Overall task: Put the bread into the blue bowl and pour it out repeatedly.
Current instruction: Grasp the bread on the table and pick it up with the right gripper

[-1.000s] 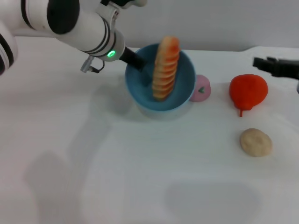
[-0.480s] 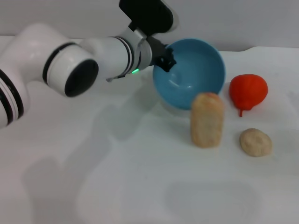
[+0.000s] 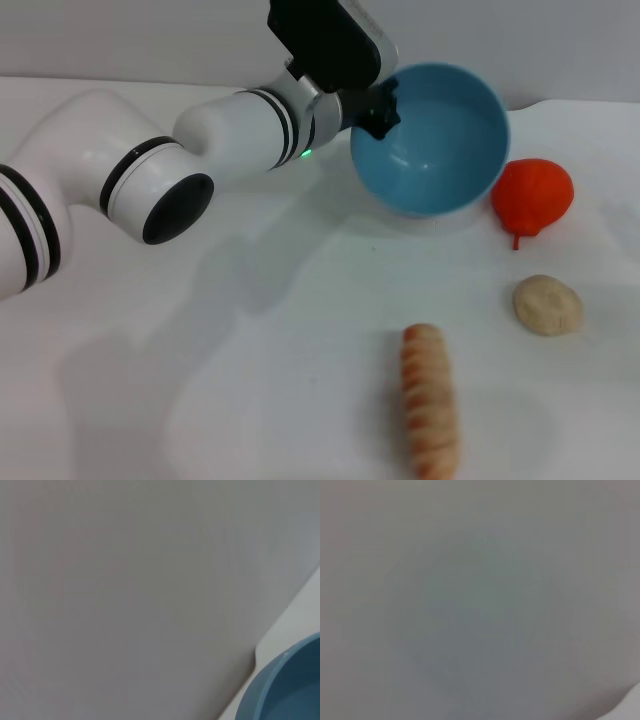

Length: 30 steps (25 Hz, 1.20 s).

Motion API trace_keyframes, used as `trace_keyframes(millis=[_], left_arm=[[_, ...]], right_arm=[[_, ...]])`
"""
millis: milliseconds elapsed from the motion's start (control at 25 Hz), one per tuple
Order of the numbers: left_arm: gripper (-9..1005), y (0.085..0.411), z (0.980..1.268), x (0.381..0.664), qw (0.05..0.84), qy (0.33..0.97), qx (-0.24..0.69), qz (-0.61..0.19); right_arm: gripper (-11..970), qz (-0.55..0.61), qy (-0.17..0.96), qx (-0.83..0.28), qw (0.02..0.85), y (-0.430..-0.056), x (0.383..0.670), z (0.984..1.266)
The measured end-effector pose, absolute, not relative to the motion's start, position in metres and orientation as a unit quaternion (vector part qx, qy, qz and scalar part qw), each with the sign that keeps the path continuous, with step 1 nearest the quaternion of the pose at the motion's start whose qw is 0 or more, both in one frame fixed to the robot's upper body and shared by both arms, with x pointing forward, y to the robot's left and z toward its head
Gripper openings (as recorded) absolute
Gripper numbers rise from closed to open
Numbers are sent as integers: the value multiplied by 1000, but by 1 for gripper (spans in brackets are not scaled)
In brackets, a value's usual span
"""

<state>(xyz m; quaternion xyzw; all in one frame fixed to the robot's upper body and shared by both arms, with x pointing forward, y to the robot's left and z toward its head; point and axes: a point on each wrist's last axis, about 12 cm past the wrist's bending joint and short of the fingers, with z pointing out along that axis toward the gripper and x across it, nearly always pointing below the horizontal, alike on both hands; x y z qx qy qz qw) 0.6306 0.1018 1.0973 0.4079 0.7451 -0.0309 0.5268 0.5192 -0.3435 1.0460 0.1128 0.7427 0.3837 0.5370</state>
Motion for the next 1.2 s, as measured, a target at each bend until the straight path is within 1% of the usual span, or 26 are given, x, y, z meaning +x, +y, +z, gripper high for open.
trace_keyframes(millis=[200,320,480,640,760,960,1040,1200], left_arm=[[0,104,1099,634,535,751,385,-41],[-1,108,1102,638,528,767,362,-46],[-1,118,1113,653,488,815,308,-48],[-1,128,1124,661,444,853,271,-49],[0,136,1132,663,410,875,251,-51],[0,147,1142,661,312,918,240,-50],[0,152,1143,658,282,927,239,-53],[-1,159,1141,654,249,940,228,-59]], right_arm=[[430,387,739,60,547,-333,524,1051],[430,395,738,20,547,-322,526,1054],[430,403,744,-37,532,-307,534,1060],[429,399,757,-105,506,-291,544,1067],[429,403,777,-156,458,-274,554,1072],[429,373,831,-223,347,-251,571,1087],[429,349,848,-253,308,-240,576,1096],[429,312,864,-310,246,-216,582,1114]])
